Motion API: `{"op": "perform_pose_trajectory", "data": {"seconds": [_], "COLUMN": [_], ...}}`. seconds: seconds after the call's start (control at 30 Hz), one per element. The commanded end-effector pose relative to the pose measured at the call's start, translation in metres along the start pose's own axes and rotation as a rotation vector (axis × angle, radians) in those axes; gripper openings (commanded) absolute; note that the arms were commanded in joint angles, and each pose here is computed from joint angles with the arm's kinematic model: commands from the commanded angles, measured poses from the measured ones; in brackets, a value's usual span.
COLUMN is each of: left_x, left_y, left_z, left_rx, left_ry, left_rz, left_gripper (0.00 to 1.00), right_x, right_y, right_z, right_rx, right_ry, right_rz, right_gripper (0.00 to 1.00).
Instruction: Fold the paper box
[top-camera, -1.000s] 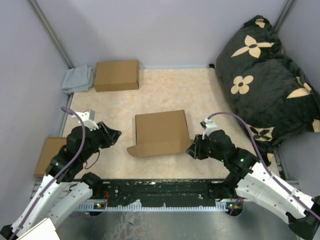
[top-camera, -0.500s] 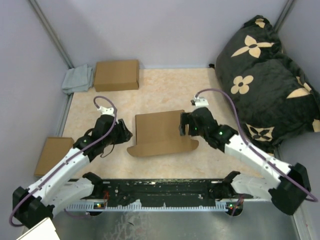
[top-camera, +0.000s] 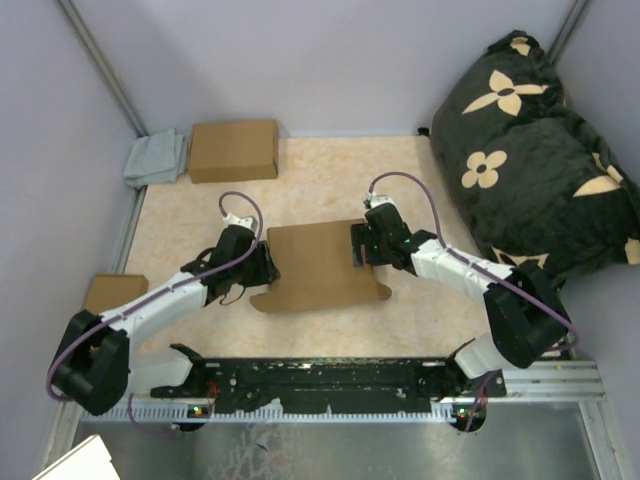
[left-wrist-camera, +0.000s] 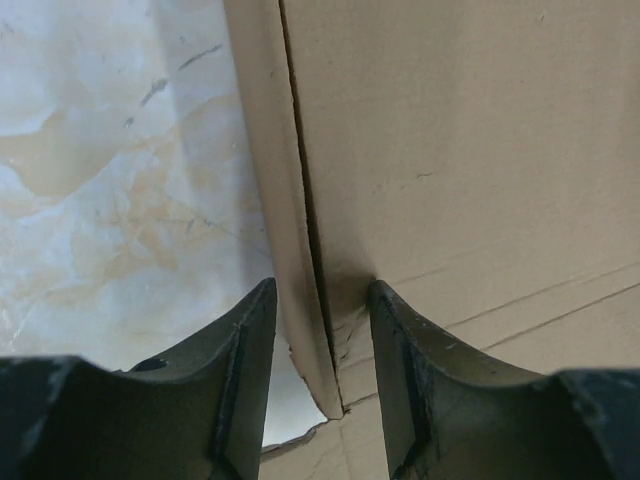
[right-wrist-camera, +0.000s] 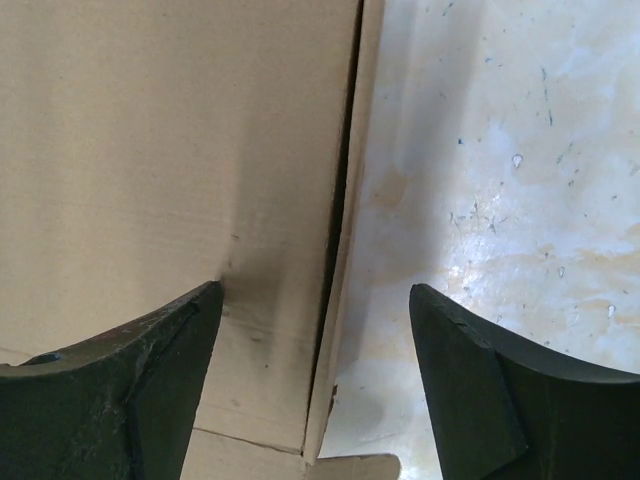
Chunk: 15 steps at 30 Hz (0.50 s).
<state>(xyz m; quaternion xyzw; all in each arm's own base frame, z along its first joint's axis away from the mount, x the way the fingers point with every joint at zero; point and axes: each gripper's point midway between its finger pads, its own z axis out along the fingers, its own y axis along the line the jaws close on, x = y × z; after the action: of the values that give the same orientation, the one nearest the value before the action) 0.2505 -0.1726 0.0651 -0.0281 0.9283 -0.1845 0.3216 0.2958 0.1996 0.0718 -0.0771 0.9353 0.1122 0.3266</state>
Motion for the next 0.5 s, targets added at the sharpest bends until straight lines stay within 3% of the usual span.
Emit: {"op": "perform_pose_trajectory", "data": {"seconds": [0.0, 0.17, 0.47], "left_x": [0.013, 0.012, -0.029], "left_y": [-0.002, -0.004, -0.029], "left_z": [0.019, 0.027, 0.035], "left_rx": [0.0, 0.0, 0.032], "left_ry": [0.083, 0.088, 0.035], "left_rz": [0.031, 0.027, 0.078], "left_gripper": [0.48, 0.46, 0.46], "right_x": [0.012, 0.01, -0.022], "right_y": [0.007, 0.011, 0.012], "right_z": [0.009, 0.01, 0.014], "right_rx": [-0.039, -0.061, -0.005], "right_ry": [0.042, 0.036, -0.002], "right_rz": [-0.014, -0.015, -0.017], "right_gripper": [0.77, 0.77, 0.77]}}
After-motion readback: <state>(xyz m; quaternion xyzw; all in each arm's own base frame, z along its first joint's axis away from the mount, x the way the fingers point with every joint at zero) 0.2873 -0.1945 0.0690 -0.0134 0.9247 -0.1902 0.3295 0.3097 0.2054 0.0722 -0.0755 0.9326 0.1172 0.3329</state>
